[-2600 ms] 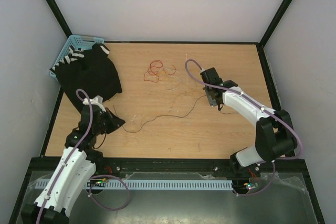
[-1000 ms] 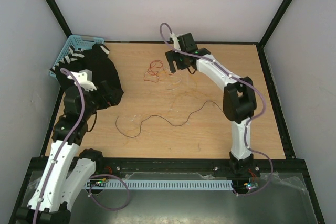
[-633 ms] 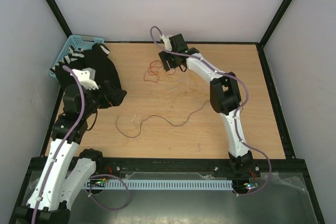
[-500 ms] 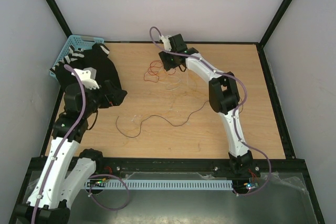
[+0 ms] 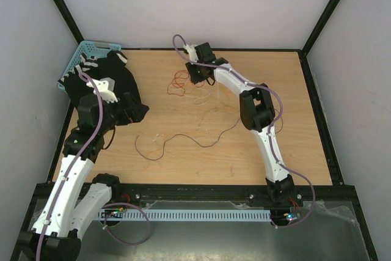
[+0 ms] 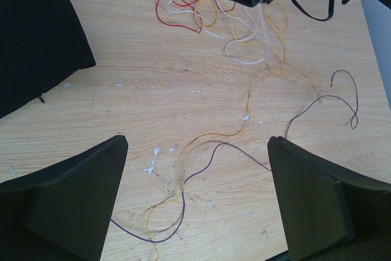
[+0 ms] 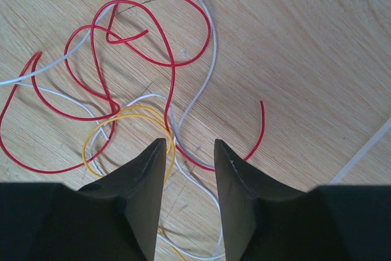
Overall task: Zip-tie the wires
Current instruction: Pick up the cable at the center of the board, then straighten the cable at the center of the board, then pick up the cable at the center of the board.
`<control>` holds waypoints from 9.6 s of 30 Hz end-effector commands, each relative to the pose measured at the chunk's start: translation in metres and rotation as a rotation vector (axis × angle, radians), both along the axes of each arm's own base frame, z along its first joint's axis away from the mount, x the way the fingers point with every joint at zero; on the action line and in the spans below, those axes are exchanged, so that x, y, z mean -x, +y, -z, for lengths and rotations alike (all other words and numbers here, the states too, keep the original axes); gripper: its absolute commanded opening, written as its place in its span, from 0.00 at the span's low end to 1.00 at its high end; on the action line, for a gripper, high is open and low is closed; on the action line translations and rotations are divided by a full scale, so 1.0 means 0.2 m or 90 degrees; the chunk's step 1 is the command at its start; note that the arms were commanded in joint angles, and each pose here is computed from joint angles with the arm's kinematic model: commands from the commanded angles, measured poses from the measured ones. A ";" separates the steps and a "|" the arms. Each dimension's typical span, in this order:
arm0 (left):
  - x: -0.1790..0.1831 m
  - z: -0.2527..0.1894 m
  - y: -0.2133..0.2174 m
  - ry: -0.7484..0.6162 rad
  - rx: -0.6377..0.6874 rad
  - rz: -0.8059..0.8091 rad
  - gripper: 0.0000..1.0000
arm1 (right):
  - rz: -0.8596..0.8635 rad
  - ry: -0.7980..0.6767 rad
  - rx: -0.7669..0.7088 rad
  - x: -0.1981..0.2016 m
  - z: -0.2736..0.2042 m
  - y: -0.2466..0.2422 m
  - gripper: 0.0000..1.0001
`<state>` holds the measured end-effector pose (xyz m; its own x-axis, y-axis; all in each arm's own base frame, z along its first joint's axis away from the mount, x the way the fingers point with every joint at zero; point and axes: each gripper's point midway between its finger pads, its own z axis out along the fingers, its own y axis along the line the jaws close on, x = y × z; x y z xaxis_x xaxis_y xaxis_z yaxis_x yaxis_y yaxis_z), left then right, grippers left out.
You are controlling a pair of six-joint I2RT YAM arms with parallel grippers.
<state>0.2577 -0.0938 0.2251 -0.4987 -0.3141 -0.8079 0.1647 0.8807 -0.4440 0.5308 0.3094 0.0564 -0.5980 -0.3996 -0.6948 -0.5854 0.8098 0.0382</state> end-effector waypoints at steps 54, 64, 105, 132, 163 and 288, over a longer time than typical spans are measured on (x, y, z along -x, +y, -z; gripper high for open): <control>-0.06 -1.44 -0.47 -0.341 0.208 0.354 0.99 | -0.097 -0.447 -0.332 0.90 -2.38 -0.29 0.03; 0.03 -1.37 -0.77 -0.323 0.221 0.459 0.80 | -0.177 -0.387 -0.420 1.21 -2.33 -0.27 0.03; 0.16 -1.61 -0.65 -0.446 0.071 0.340 0.00 | 0.095 -0.138 -0.254 0.94 -1.04 -0.40 1.00; 0.30 -1.64 -0.62 -0.446 0.091 0.372 0.00 | 0.350 0.149 -0.303 0.35 -0.16 -0.03 1.00; 0.33 -1.64 -0.56 -0.454 0.078 0.356 0.00 | 0.335 0.051 -0.227 0.08 -0.24 -0.01 0.72; 0.09 0.30 0.04 0.138 0.015 -0.020 0.79 | 0.135 -0.003 -0.127 0.16 -0.36 -0.16 0.88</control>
<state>0.2270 -0.0801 0.1220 -0.6996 -0.4254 -0.5742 -0.1067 0.8567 -0.5047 0.4668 0.2487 0.1228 -0.6950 -0.1352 -0.7061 -0.3609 0.9151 0.1800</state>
